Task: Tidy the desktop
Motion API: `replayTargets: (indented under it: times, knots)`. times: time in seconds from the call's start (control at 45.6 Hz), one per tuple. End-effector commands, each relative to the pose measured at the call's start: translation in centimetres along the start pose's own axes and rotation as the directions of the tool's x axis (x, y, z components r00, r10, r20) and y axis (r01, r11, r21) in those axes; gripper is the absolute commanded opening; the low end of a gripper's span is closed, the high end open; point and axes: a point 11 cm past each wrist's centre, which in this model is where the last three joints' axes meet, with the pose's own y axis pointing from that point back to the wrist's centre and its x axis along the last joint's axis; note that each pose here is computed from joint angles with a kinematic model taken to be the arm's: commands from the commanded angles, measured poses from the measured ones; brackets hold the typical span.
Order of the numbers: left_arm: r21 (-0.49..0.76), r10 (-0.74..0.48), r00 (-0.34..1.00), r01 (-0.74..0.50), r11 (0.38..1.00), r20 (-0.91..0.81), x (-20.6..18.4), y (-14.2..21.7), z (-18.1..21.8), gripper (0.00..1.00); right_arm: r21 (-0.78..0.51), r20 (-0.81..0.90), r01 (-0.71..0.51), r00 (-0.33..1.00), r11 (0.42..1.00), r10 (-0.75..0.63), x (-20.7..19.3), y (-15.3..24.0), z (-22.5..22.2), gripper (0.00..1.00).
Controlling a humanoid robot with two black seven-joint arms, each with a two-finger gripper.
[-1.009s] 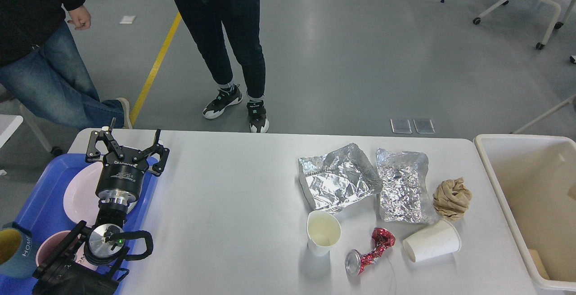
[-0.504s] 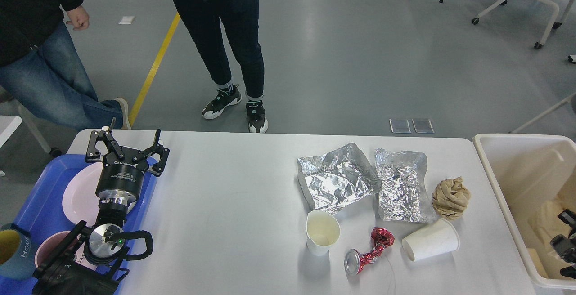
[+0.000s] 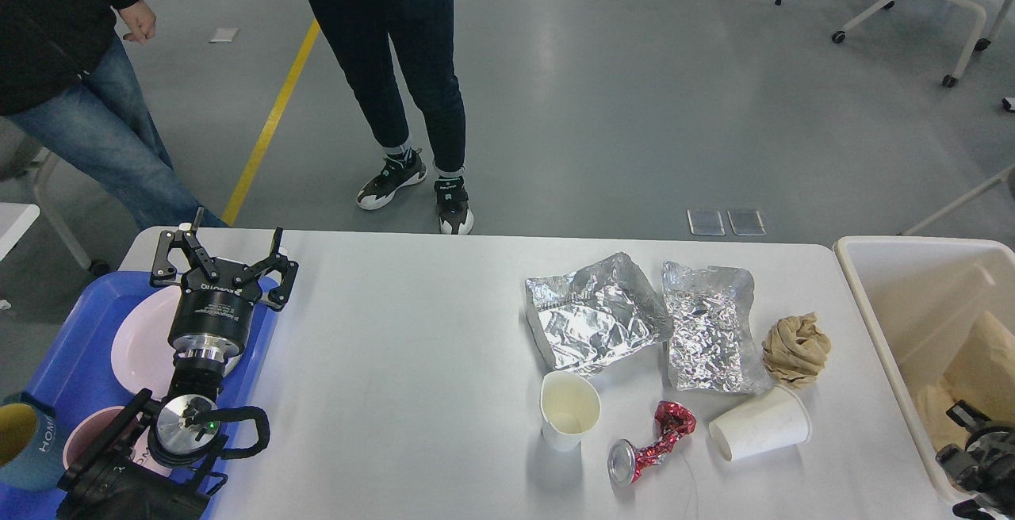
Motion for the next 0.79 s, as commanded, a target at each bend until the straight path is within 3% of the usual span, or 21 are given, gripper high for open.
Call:
replayTargets:
  times: [0.0, 0.241, 0.285, 0.373, 0.395, 0.767]
  knots:
    - [0.001, 0.000, 1.000, 0.000, 1.000, -0.002, 0.0, 0.0, -0.1, 0.96, -0.003, -0.003, 0.021, 1.000, 1.000, -0.021, -1.4, 0.1, 0.2, 0.00]
    - [0.001, 0.000, 1.000, 0.000, 1.000, -0.002, 0.0, 0.0, -0.1, 0.96, 0.004, 0.009, -0.007, 1.000, 1.000, 0.006, -1.7, 0.3, -0.2, 0.00]
    - [0.001, 0.000, 1.000, 0.000, 1.000, 0.001, 0.0, 0.0, 0.0, 0.96, 0.003, 0.011, -0.014, 1.000, 1.000, 0.014, -1.6, 0.3, -0.2, 0.26]
    - [0.001, 0.000, 1.000, 0.000, 1.000, 0.000, 0.0, 0.0, -0.1, 0.96, 0.004, 0.011, -0.041, 0.999, 0.999, 0.041, -0.9, 0.2, -0.2, 0.95]
    - [0.001, 0.000, 1.000, 0.000, 1.000, 0.001, 0.0, 0.0, 0.0, 0.96, 0.006, 0.012, -0.044, 0.999, 0.999, 0.044, -0.8, 0.2, -0.3, 1.00]
    - [0.001, 0.000, 1.000, 0.000, 1.000, 0.001, 0.0, 0.0, 0.0, 0.96, -0.002, 0.026, -0.032, 0.999, 0.999, 0.032, 0.7, 0.1, -0.3, 1.00]
